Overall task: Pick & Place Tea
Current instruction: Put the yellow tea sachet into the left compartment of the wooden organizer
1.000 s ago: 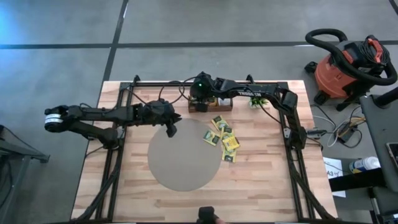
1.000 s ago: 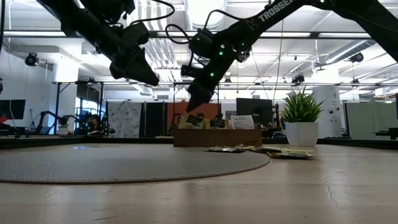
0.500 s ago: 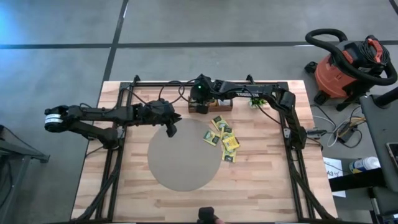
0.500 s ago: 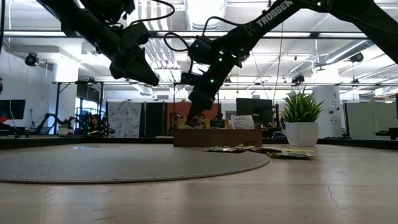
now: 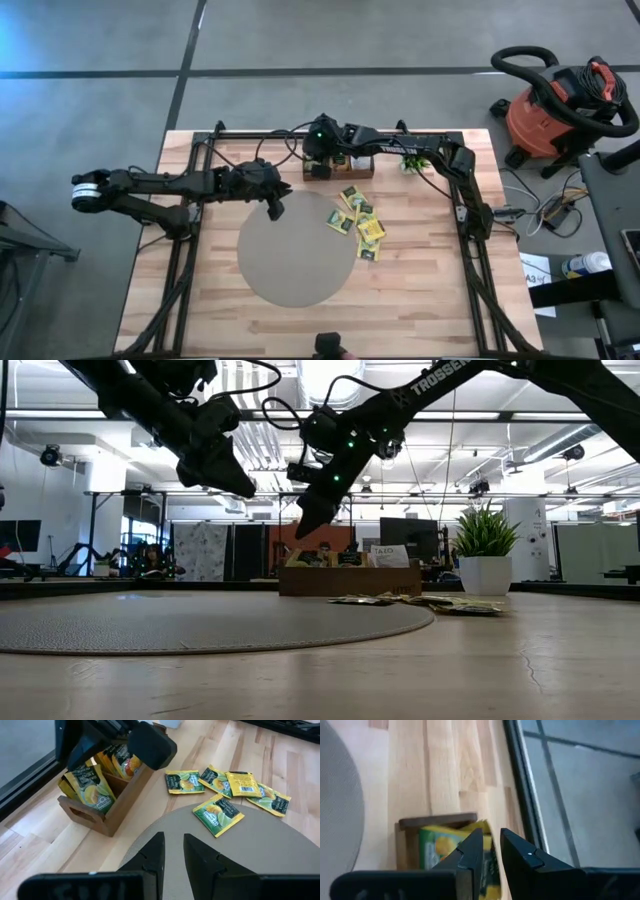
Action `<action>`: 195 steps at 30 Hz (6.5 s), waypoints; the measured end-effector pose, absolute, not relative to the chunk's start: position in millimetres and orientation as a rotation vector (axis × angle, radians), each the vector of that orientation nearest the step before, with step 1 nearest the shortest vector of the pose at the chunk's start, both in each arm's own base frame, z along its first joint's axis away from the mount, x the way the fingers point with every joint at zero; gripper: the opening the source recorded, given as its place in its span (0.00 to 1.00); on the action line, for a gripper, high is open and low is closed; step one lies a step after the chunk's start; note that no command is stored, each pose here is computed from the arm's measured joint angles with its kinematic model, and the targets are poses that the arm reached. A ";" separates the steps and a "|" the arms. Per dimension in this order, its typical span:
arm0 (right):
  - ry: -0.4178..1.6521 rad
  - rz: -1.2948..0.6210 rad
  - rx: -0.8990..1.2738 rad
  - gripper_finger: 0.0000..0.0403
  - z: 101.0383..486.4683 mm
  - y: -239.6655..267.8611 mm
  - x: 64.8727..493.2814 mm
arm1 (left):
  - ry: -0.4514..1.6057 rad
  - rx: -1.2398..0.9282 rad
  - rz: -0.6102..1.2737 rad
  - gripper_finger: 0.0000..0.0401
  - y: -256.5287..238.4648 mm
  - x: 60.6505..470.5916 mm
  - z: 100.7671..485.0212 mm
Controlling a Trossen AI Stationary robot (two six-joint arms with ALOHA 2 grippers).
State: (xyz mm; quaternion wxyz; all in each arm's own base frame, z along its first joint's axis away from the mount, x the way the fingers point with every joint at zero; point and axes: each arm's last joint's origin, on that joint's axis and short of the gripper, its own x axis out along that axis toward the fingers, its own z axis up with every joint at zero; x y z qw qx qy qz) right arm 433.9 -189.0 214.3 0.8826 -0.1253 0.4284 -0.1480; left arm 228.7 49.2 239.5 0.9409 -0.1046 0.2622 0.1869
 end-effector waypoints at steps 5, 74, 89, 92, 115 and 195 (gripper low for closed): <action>1.009 -0.345 -0.144 0.16 218.3 -184.6 426.4 | 0.543 -0.187 0.338 0.17 51.3 229.8 238.6; 1.074 -0.384 -0.097 0.34 258.1 -196.3 389.2 | 0.692 -0.197 0.433 0.17 202.9 292.4 184.9; 1.077 -0.386 -0.089 0.33 257.8 -195.9 389.0 | 0.655 -0.183 0.435 0.17 204.3 294.6 187.7; 1.077 -0.386 -0.089 0.32 257.8 -195.9 389.0 | 0.651 -0.187 0.421 0.17 204.6 295.7 185.9; 1.099 -0.359 -0.124 0.31 257.1 -195.9 387.7 | 0.625 -0.239 0.383 0.00 202.4 299.0 187.5; 0.945 -0.046 -0.155 0.02 295.2 -183.9 411.5 | 0.247 -0.054 0.291 0.00 155.7 258.3 211.0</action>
